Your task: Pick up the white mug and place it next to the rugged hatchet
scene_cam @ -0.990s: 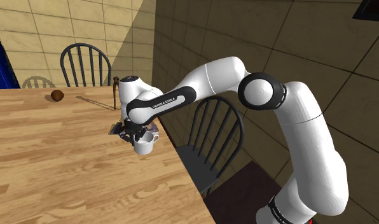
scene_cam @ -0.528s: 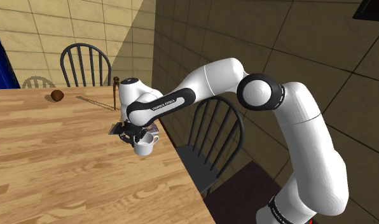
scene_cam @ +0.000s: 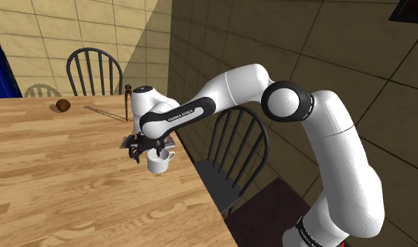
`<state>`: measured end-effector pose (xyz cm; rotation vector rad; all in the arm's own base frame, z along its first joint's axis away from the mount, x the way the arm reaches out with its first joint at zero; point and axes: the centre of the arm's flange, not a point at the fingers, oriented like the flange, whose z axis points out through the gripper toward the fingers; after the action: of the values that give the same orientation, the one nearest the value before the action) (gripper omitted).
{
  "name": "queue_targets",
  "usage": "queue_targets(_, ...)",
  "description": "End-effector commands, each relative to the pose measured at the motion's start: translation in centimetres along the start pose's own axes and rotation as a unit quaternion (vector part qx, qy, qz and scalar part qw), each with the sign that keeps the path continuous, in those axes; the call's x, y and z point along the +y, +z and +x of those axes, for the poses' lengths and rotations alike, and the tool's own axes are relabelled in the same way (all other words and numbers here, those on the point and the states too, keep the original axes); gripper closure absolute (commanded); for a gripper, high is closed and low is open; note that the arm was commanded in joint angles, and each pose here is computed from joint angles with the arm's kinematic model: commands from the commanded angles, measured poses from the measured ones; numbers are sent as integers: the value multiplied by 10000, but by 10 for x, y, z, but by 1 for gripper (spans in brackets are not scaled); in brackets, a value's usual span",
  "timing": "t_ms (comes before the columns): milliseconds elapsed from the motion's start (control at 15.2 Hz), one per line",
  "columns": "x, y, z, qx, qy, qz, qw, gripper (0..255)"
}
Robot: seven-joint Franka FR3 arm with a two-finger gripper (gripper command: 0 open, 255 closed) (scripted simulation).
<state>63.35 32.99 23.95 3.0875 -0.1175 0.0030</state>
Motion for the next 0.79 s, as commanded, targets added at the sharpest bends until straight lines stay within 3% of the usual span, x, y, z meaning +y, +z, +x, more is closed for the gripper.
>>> queue_targets(0,0,-13,0,0,0,0,10000,0)
queue_targets(198,0,-50,0,0,0,0,10000,0)
queue_targets(726,0,-50,0,0,0,0,10000,0)
